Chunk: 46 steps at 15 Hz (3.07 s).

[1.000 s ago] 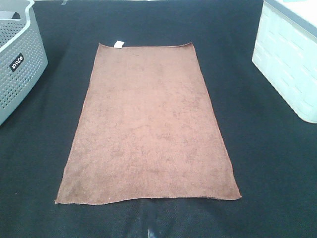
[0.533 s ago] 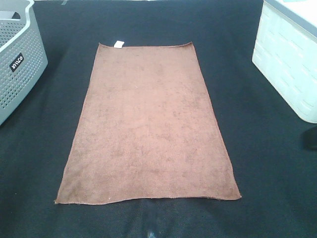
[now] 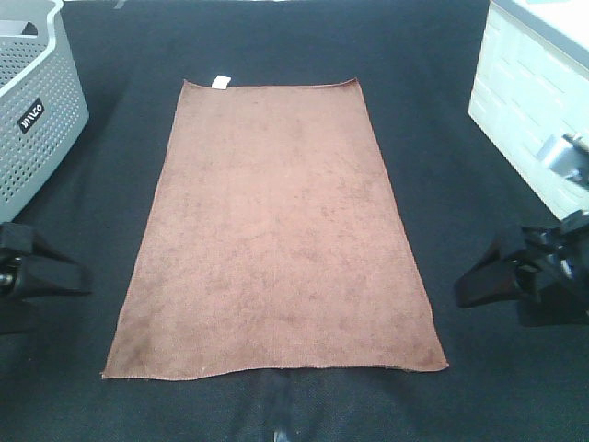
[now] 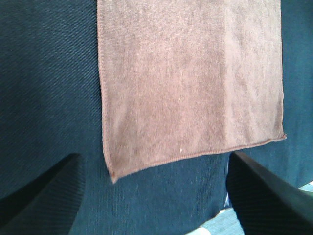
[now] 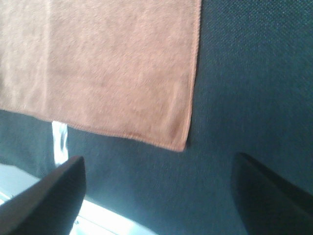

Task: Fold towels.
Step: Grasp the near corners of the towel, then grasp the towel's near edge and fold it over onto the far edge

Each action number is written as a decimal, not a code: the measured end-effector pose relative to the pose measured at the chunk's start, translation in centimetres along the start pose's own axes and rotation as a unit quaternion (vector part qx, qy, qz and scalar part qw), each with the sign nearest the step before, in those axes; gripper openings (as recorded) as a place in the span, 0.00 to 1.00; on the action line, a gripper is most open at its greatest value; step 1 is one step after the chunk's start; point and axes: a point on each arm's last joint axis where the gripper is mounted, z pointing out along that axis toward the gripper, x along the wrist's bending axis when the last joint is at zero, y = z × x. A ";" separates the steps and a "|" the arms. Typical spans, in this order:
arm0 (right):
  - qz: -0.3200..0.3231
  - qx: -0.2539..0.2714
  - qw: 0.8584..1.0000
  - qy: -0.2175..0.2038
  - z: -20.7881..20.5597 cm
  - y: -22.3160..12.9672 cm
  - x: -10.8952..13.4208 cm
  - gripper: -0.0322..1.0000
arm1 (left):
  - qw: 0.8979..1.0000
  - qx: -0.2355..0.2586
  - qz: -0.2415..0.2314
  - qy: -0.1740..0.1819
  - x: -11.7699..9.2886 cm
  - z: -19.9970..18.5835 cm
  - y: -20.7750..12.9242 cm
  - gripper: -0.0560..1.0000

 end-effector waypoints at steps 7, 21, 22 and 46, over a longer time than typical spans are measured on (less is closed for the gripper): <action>0.031 0.030 0.999 0.015 4.3 1.3 -1.8 0.77 | 0.998 0.049 -0.040 -0.005 2.6 4.1 -0.3 0.77; 0.058 0.101 0.993 0.022 10.7 2.9 -0.4 0.07 | 0.995 0.090 -0.031 -0.022 1.6 9.4 -0.4 0.07; 0.070 0.102 0.992 0.021 10.7 2.9 -0.4 0.03 | 0.995 0.091 -0.031 -0.023 1.6 9.4 -0.4 0.05; -0.008 0.036 0.999 0.032 2.9 7.5 4.0 0.03 | 0.997 -0.015 0.071 -0.004 -3.4 1.4 2.1 0.05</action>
